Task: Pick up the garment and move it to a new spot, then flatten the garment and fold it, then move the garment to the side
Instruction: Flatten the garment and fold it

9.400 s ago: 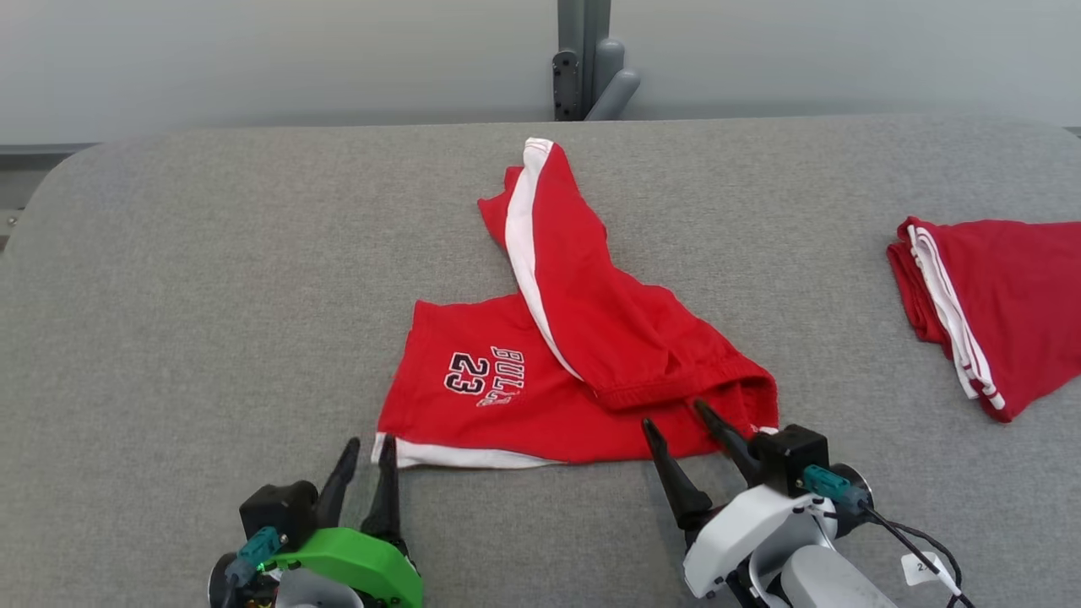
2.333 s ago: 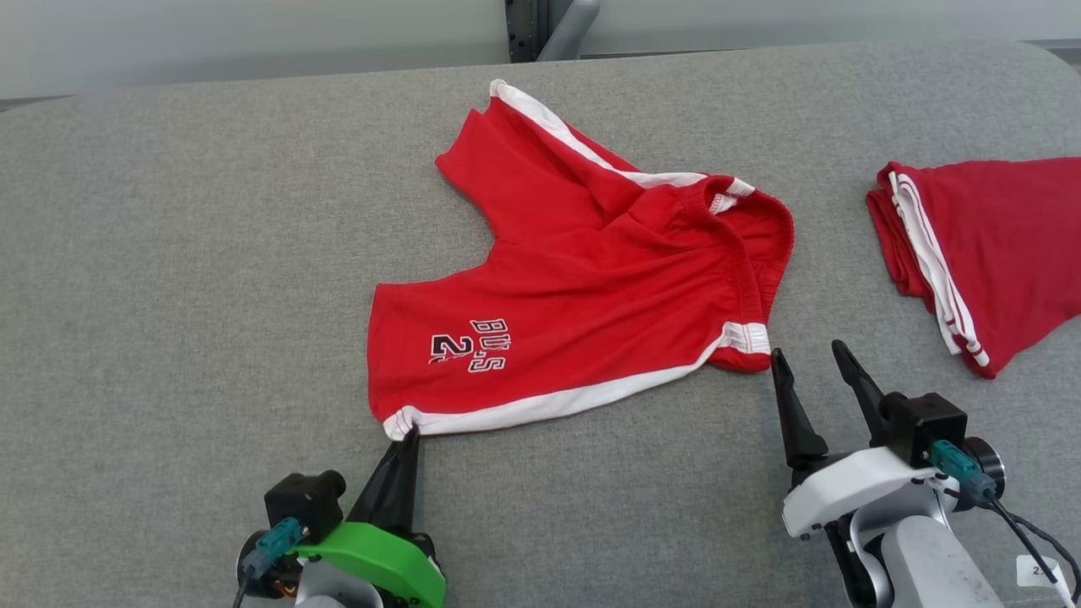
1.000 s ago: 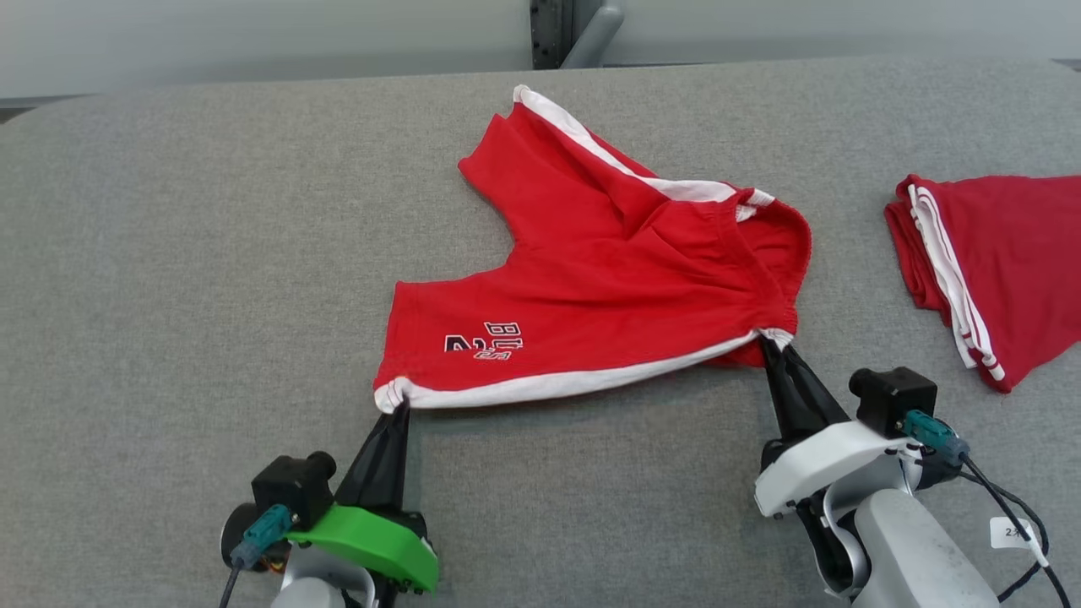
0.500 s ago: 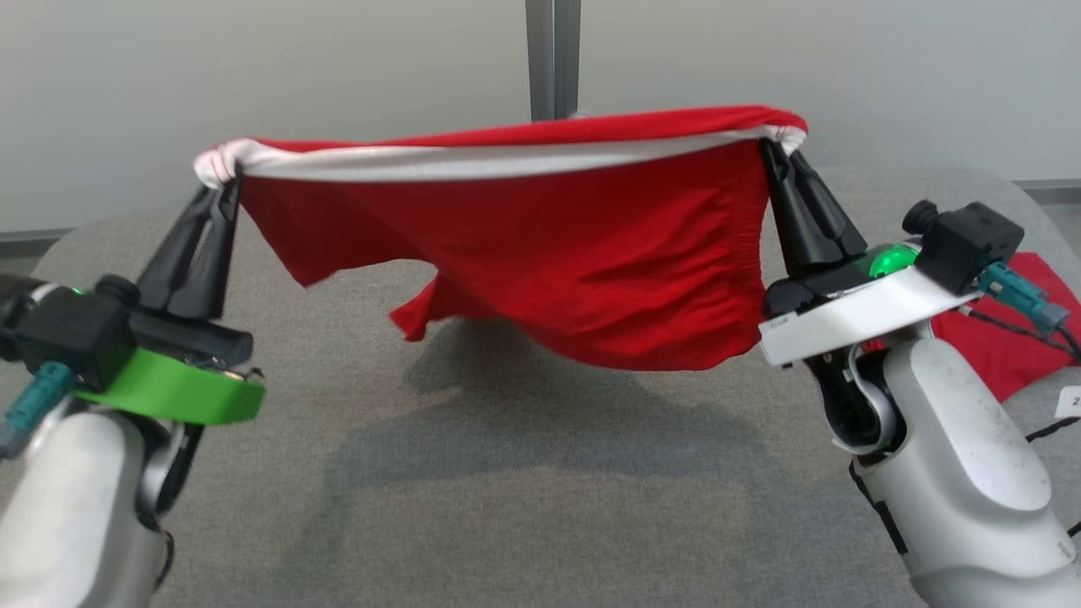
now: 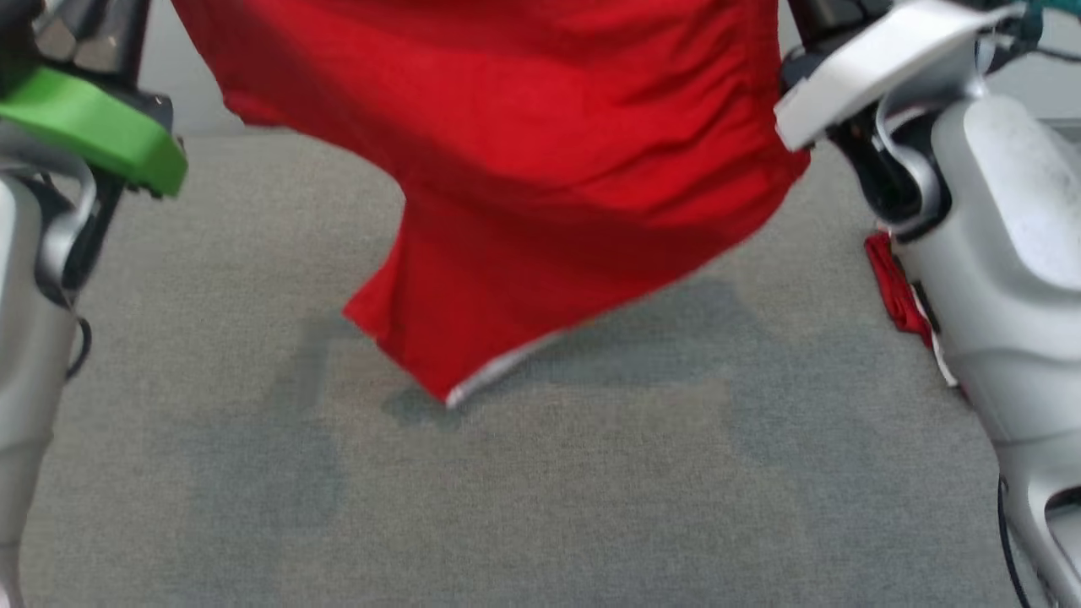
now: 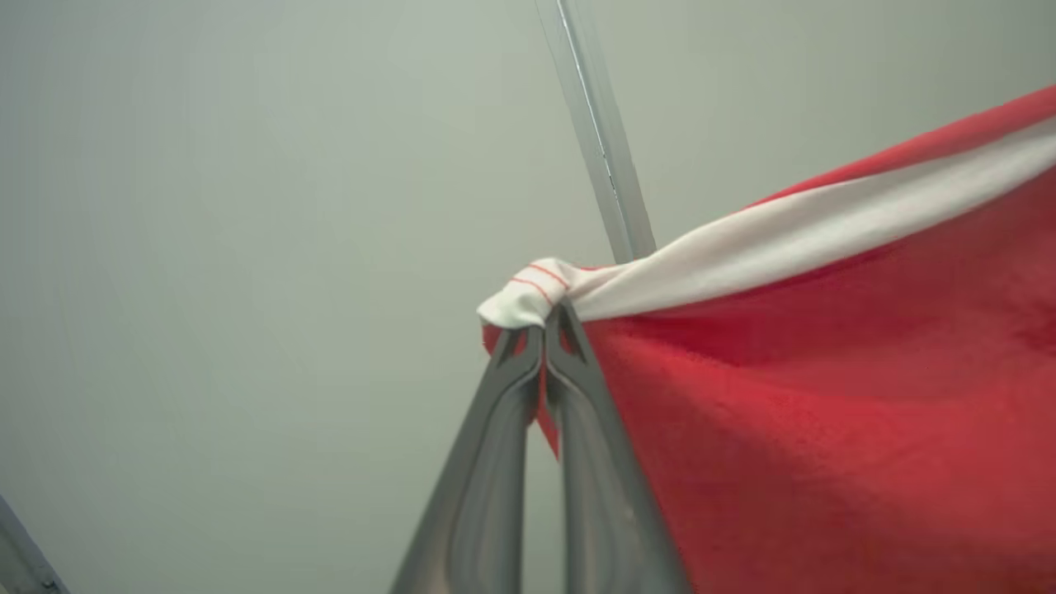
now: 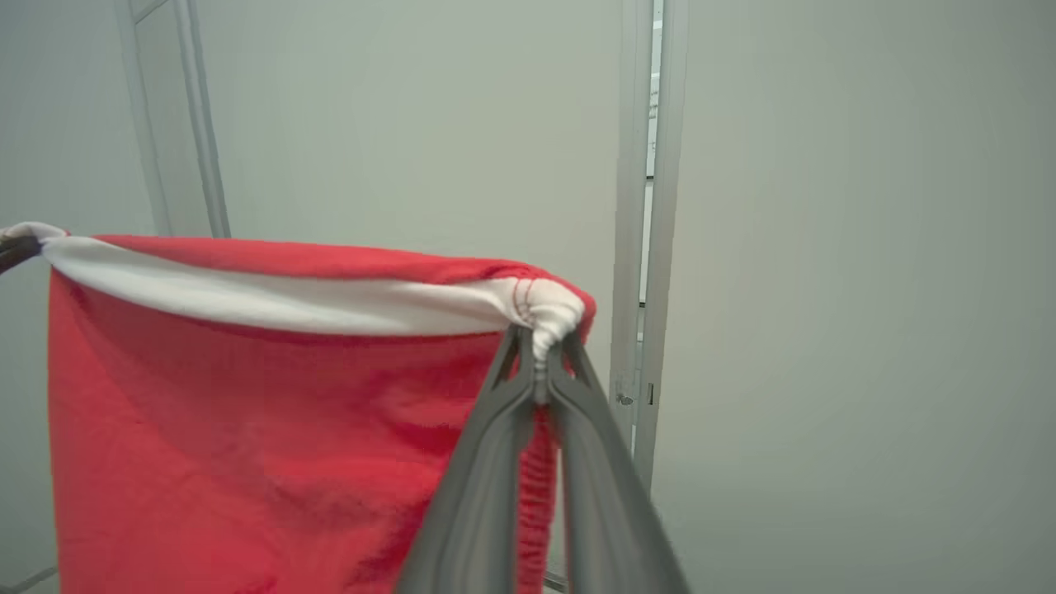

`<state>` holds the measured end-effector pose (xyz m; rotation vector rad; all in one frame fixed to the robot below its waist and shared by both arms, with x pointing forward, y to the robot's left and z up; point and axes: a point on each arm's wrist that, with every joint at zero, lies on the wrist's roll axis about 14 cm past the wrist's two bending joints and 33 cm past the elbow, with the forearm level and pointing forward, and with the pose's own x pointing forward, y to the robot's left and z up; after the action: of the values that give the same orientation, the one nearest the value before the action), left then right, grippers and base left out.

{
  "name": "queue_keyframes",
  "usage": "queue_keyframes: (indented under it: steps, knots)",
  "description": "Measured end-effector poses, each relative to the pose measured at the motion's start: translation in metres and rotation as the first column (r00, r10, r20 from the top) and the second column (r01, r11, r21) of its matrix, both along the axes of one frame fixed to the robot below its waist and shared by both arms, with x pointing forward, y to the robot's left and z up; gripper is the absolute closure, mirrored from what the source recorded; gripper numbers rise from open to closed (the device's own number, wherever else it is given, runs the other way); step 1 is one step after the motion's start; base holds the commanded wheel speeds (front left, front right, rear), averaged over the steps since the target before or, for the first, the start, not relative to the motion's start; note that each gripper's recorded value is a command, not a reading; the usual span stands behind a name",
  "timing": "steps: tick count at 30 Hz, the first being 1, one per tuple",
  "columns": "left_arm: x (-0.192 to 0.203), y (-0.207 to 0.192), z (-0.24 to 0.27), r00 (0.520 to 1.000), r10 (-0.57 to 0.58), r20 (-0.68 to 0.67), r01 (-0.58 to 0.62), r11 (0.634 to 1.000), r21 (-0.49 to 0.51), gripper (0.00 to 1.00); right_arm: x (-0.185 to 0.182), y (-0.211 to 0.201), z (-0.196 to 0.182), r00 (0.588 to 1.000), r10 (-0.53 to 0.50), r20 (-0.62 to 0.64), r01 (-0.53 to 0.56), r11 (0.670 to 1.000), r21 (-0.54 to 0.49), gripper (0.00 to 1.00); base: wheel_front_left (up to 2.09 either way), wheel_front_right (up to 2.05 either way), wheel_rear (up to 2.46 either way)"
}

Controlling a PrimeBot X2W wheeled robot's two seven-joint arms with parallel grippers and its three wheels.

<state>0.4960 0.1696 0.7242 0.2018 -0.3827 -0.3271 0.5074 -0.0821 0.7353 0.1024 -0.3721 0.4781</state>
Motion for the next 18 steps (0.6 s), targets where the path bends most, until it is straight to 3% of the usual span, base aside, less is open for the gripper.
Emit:
queue_keyframes:
  steps: [5, 7, 10, 13, 18]
  knots:
    - [0.049, 0.002, 0.045, 0.982, 0.019, 0.188, -0.025, 0.999, 0.032, 1.00, 0.055, -0.007, 0.042, 0.981, -0.079, 0.175, 0.089, 0.995, -0.054, 1.00, 0.00, 0.00, 0.00]
    - [0.067, 0.000, 0.035, 0.983, 0.018, 0.185, -0.025, 0.999, 0.038, 1.00, 0.077, -0.009, 0.029, 0.977, -0.100, 0.191, 0.117, 0.990, -0.078, 1.00, 0.00, 0.00, 0.00]
    - [0.086, -0.001, -0.006, 0.994, 0.025, 0.104, -0.027, 1.000, 0.016, 1.00, 0.103, -0.009, -0.021, 0.988, -0.110, 0.111, 0.121, 0.988, -0.100, 1.00, 0.00, 0.00, 0.00]
    - [0.083, 0.005, -0.068, 0.999, 0.036, -0.038, -0.038, 0.998, -0.046, 1.00, 0.109, 0.004, -0.101, 0.996, -0.084, -0.038, 0.076, 0.981, -0.180, 1.00, 0.00, 0.00, 0.00]
    - [0.029, 0.005, -0.200, 0.935, 0.043, -0.353, -0.099, 0.985, -0.142, 1.00, 0.067, 0.016, -0.233, 0.941, -0.042, -0.335, -0.040, 0.971, -0.235, 1.00, 0.00, 0.00, 0.00]
